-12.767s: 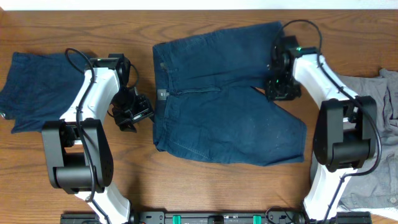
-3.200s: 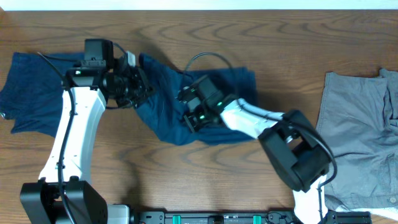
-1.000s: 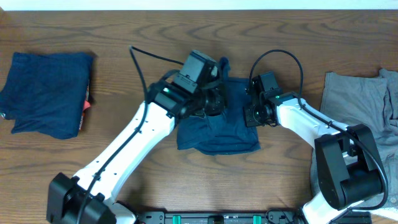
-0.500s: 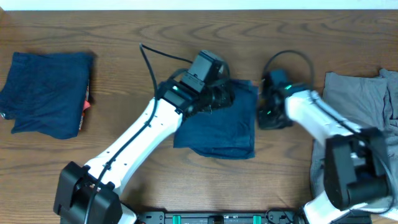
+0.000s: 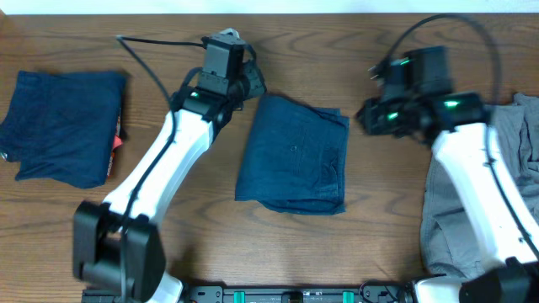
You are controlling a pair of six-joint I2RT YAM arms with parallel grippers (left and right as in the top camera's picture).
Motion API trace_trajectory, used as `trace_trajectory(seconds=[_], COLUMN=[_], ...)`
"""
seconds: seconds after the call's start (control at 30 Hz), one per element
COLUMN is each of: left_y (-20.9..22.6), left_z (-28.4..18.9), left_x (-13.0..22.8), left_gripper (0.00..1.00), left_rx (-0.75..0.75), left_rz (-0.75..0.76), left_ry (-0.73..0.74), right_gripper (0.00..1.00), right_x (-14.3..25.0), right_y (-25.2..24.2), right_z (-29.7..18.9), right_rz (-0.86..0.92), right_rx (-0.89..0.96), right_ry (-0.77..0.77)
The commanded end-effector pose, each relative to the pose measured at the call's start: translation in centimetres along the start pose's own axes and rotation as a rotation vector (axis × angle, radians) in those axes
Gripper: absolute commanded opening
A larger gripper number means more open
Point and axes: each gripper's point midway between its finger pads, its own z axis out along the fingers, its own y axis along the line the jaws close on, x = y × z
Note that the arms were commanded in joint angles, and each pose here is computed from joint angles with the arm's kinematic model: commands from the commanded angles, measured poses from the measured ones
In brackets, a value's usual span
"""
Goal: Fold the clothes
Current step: 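Press the folded shorts flat with both grippers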
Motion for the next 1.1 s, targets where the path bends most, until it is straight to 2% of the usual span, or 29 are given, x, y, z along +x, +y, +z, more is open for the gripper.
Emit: trace_trajectory(seconds=[0.0,0.23,0.43,0.53,0.6,0.67,0.77,0.8,0.93,1.07], left_y=[2.1,5.3,8.8,10.0,10.9,11.7,12.2,12.1,11.7,11.4], left_z=[3.2,7.8,8.3,7.1,6.0,4.7,2.7,2.0,-0.2,-1.1], left_x=[1.4,7.6,12.7,14.4,15.6,16.8,18.8,19.5,21.3,20.9], left_gripper=[0.34,0.34,0.34,0.34,0.34,0.32,0.11,0.07,0.06,0.06], left_rx=[-0.079,-0.140,-0.255,-0.315,-0.361,-0.405,-0.450,-0.454,-0.468,-0.465], left_rz=[0.034,0.018,0.002,-0.005,-0.011,-0.016,-0.030,-0.039,-0.068,-0.069], left_ry=[0.041,0.258,0.442,0.522,0.585,0.647,0.755,0.794,0.907,0.904], right_gripper=[0.19,0.22,0.22,0.21,0.21,0.24,0.27,0.27,0.36,0.38], right_x=[3.6,10.0,15.0,16.6,17.1,16.7,14.5,13.5,8.0,3.3], right_y=[3.7,5.4,4.4,2.3,-0.5,-3.9,-8.6,-10.0,-15.0,-15.4], right_z=[3.2,8.9,12.3,13.2,13.7,13.8,13.1,12.8,11.0,9.9], right_rz=[-0.048,-0.065,-0.056,-0.031,0.011,0.053,0.078,0.077,0.061,0.025], right_rx=[-0.154,-0.167,-0.136,-0.053,0.088,0.252,0.473,0.533,0.752,0.748], right_ry=[0.130,0.292,0.430,0.475,0.480,0.449,0.344,0.300,0.070,-0.052])
